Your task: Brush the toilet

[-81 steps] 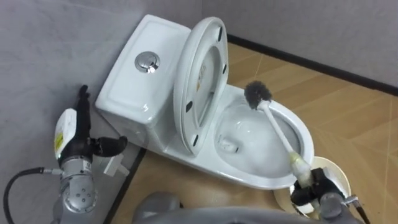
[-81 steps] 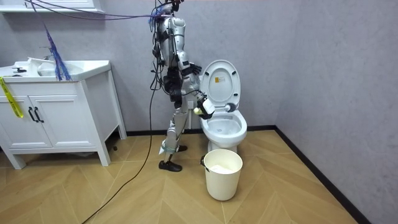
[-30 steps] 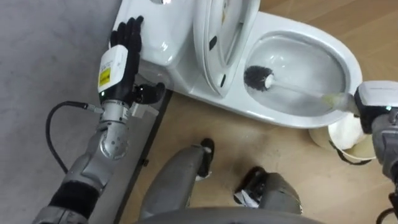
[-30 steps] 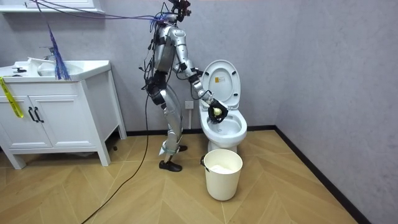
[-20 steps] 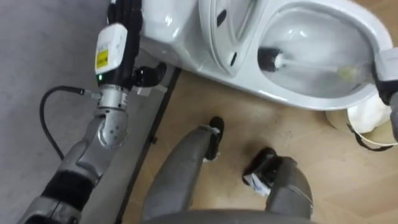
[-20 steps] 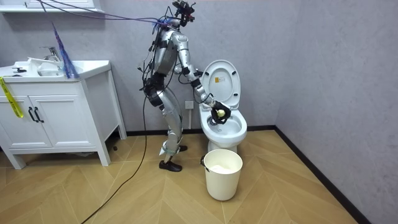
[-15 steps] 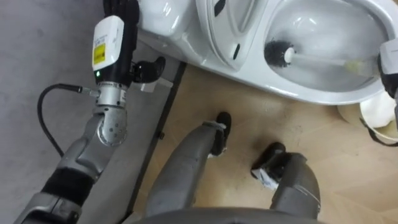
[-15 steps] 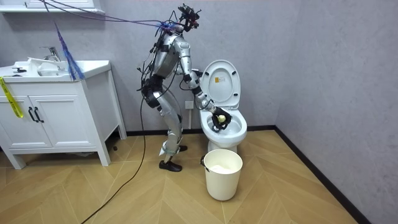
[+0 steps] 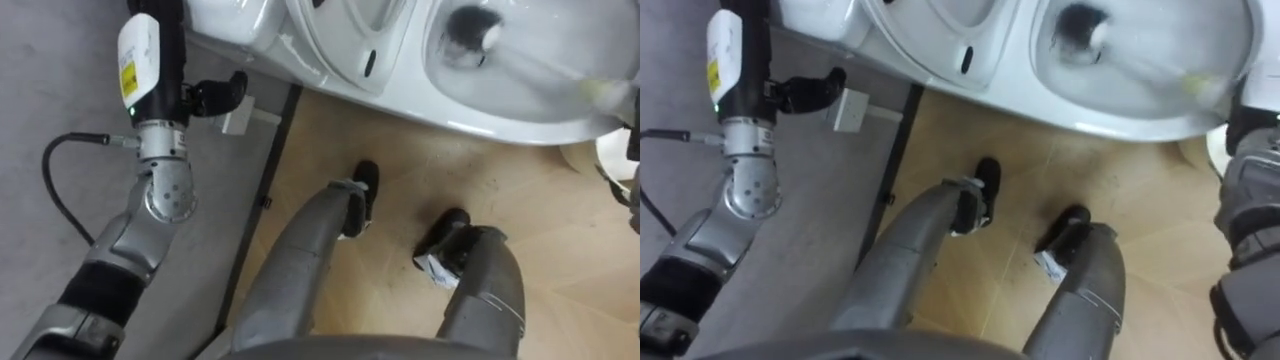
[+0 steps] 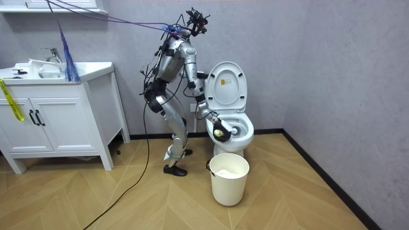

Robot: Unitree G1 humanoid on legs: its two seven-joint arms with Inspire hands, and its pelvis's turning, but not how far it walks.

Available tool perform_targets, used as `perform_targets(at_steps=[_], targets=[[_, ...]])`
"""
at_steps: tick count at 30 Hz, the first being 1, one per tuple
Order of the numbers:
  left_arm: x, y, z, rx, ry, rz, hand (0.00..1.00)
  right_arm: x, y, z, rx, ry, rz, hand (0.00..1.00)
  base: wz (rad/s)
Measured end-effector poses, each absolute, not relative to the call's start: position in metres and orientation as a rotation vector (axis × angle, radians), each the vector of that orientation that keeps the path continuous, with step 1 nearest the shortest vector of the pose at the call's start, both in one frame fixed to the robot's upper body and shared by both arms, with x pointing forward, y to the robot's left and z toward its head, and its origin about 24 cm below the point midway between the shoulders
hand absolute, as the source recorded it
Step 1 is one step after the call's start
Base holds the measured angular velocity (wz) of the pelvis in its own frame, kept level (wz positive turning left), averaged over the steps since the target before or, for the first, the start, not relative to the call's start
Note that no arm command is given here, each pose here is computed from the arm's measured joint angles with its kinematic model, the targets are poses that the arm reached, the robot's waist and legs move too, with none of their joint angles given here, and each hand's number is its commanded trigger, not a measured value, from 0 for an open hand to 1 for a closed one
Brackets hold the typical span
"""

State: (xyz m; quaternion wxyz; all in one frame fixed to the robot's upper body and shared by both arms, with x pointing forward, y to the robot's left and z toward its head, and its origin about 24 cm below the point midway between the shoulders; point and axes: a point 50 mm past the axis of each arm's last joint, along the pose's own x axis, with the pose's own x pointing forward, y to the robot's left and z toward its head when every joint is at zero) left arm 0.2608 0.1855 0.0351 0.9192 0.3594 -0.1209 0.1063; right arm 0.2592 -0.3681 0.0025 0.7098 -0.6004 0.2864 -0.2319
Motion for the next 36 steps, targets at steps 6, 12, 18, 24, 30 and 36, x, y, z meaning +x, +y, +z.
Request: perform_targets(at_steps=[6, 12, 18, 24, 30, 36], targets=[[0.261, 0.189, 0.034, 0.775, -0.234, 0.268, 0.0, 0.259, -0.364, -0.002, -1.318, 0.641, -0.509, 1.0, 0.05], [0.262, 0.19, 0.033, 0.788, -0.222, 0.3, 0.0, 0.264, -0.361, 0.004, -1.625, 0.562, -0.406, 1.0, -0.05], [0.262, 0.184, 0.027, 0.791, -0.196, 0.289, 0.0, 0.27, -0.343, 0.0, -1.973, 0.422, -0.202, 1.0, -0.05], [0.257, 0.184, 0.017, 0.772, -0.148, 0.301, 0.0, 0.264, -0.33, -0.013, -2.002, 0.412, -0.17, 1.0, -0.1], [0.253, 0.186, 0.016, 0.721, -0.143, 0.332, 0.0, 0.256, -0.327, -0.021, -1.989, 0.41, -0.138, 1.0, 0.05], [0.255, 0.191, 0.018, 0.742, -0.146, 0.312, 0.0, 0.263, -0.33, -0.013, -1.976, 0.446, -0.121, 1.0, 0.0]])
